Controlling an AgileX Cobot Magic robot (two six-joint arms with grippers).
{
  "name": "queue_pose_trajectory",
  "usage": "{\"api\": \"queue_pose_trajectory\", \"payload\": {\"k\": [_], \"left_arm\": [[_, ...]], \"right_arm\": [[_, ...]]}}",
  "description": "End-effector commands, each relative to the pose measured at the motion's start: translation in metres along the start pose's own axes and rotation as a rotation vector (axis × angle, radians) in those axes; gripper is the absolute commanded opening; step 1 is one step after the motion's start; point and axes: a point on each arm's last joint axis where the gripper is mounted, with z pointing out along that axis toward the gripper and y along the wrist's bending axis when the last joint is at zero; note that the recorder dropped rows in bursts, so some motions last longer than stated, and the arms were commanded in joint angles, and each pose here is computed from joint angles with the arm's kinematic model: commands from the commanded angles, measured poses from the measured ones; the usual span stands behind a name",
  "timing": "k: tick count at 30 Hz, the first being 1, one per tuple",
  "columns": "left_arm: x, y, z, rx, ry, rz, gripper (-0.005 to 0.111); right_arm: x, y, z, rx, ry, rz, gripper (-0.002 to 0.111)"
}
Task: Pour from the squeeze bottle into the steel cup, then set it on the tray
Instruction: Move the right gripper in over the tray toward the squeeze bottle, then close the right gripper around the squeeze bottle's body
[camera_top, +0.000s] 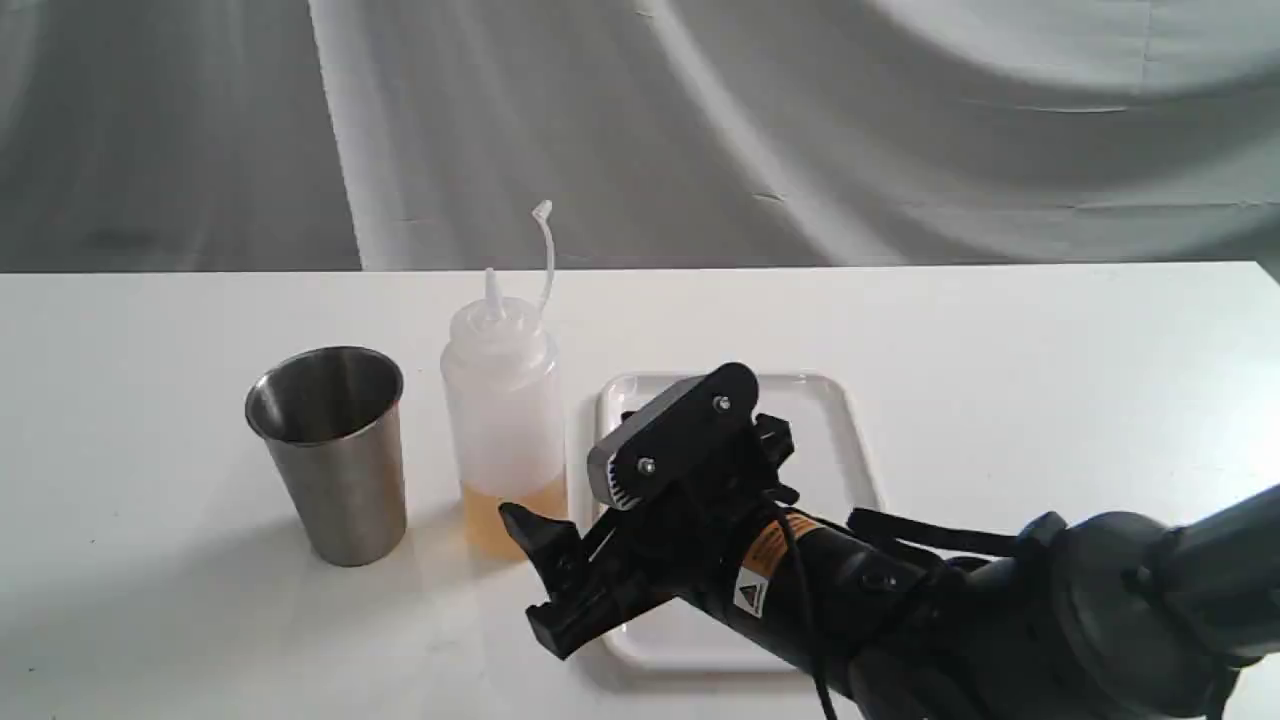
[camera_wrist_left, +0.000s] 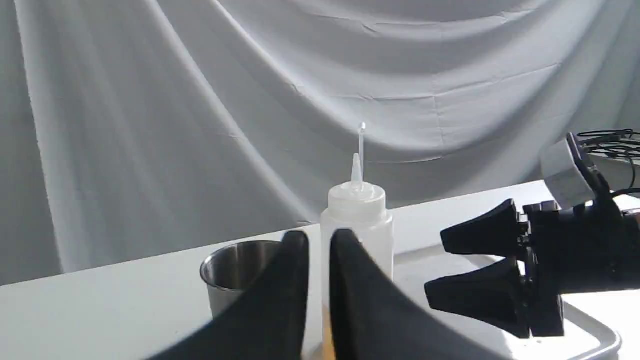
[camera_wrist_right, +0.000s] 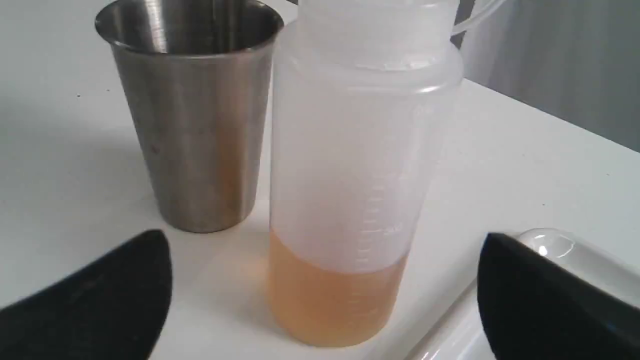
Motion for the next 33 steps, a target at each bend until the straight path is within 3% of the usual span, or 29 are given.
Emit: {"api": "queue_pose_trajectory", "payload": {"k": [1, 23, 33], "left_arm": [[0.001, 0.0, 0.001, -0.001, 0.001, 0.004, 0.008], [0.001, 0.0, 0.001, -0.001, 0.001, 0.004, 0.008], [0.001, 0.0, 0.001, -0.001, 0.001, 0.004, 0.008]], "right_arm": [[-0.004, 0.001, 0.003, -0.008, -0.003, -0.002, 0.082], [0.005, 0.001, 0.059, -0.025, 0.027, 0.045, 0.08], [0.006, 0.001, 0.064, -0.022, 0.029, 0.059, 0.08]]}}
